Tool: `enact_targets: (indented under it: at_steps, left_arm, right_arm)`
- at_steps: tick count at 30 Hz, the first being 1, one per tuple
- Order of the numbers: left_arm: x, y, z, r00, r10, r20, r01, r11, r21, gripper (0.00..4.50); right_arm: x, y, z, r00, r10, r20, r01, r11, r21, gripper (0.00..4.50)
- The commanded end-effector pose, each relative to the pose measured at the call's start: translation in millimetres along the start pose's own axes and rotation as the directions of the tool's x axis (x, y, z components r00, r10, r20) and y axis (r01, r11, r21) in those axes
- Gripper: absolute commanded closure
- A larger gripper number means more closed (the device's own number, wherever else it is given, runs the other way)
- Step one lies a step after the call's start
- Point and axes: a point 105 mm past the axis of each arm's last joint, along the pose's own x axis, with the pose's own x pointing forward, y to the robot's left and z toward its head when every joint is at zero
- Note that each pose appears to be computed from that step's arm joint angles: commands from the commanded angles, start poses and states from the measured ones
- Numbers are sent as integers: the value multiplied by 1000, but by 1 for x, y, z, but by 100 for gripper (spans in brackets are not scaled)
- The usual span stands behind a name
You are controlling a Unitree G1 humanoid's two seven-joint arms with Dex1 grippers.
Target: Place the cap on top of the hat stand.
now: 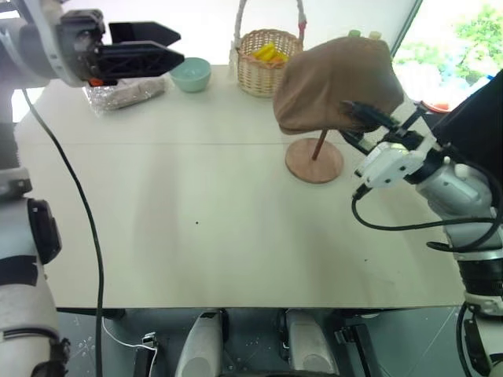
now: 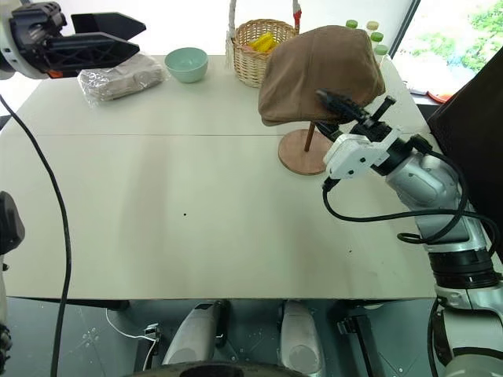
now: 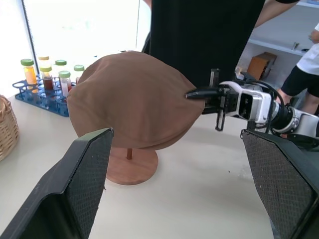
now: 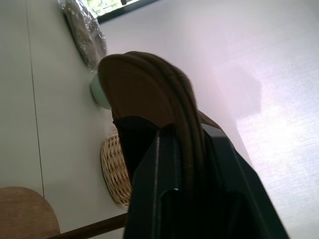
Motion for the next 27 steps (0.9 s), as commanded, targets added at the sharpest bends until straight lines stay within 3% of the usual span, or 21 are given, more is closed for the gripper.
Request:
enact_targets:
  at_steps: [1,3,6,12,17,21,27]
  left_arm:
    - [-5,-3,9,1000,12,-6,-11,998,54,19]
    - [-6,-1,7,1000,16,-13,-15,999,51,19]
    - [-7,2,4,1000,21,-23,-20,999,49,19]
    - [-11,7,1,999,32,-37,-31,998,51,19]
    - [-15,8,-2,998,37,-56,-34,997,64,19]
    - [-18,7,-4,997,38,-74,-32,997,77,19]
    - [-24,5,-4,995,52,-82,-44,995,89,19]
  right_arm:
    - [-3,-17,5,998,-56,-25,57,998,23,121]
    - [-9,-16,6,998,-15,-53,20,994,107,24]
    - [-20,-14,15,995,79,-54,-66,977,205,24]
    - [-48,-48,25,963,261,-61,-210,877,433,24]
    - [-72,-96,3,945,316,-88,-171,703,691,24]
    - [-89,-106,-17,898,429,-99,-177,558,811,24]
    - [-102,-117,-31,875,482,-55,-175,418,891,24]
